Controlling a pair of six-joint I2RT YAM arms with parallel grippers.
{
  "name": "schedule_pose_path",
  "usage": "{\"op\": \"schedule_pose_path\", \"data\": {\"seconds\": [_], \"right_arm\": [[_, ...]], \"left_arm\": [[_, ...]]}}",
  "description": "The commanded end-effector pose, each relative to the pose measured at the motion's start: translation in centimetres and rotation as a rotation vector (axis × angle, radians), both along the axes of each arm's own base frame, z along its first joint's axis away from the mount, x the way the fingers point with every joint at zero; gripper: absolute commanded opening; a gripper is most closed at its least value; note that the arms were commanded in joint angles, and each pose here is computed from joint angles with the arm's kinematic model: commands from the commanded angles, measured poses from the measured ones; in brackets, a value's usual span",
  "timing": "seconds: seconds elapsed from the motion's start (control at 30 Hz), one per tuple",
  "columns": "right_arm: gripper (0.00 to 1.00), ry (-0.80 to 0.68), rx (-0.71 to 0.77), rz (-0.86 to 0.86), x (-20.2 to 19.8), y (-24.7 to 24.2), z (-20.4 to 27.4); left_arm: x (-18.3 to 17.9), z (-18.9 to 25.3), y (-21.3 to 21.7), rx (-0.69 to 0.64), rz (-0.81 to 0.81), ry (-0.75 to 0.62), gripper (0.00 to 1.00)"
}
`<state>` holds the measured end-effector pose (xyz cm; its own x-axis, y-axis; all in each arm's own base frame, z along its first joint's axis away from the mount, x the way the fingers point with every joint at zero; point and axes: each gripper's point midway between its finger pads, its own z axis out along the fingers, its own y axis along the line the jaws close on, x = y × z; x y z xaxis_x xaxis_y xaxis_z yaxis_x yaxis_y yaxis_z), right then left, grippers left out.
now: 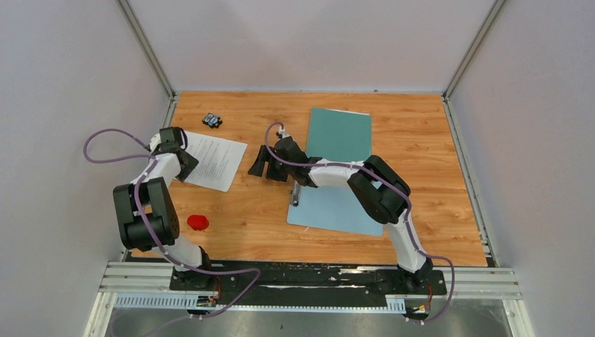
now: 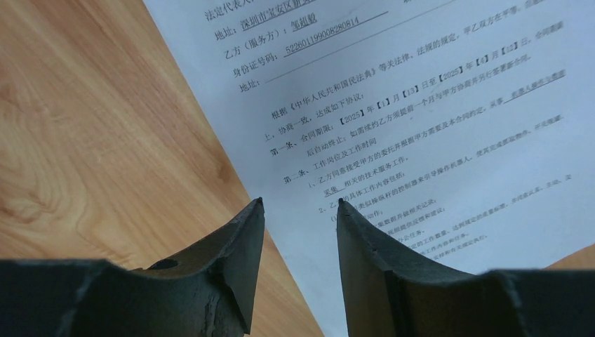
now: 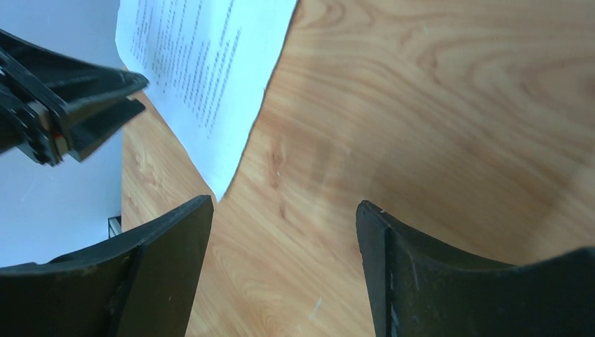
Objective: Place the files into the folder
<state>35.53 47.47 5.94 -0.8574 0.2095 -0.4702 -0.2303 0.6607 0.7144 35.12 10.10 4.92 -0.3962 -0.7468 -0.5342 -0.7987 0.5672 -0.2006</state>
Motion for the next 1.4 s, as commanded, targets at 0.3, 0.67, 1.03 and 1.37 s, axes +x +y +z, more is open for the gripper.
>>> {"op": "schedule_pose_path", "data": {"seconds": [0.3,0.67,1.03,1.37], "right_arm": [[0.74,-0.064,-0.029,-0.060,5.5,-0.4,0.1],[0.72,-0.068,-0.013,-0.082,6.4,-2.2,0.5],[0.71,-0.028,0.013,-0.082,6.2,-1.1,0.1],[0.71,0.059,-0.015,-0.106,2.3,0.0,-3.0]], "left_arm": [[0.0,-2.4,-3.6,-0.179,-0.112,0.010,0.50],[-0.4,-1.5,-12.4,-0.271,-0.308,-0.048,0.47],[2.9,7.3,-4.9,0.016,-0.294,-0.107,0.50],[2.5,4.2,2.8,0.092,-0.134,0.036,0.52]]}}
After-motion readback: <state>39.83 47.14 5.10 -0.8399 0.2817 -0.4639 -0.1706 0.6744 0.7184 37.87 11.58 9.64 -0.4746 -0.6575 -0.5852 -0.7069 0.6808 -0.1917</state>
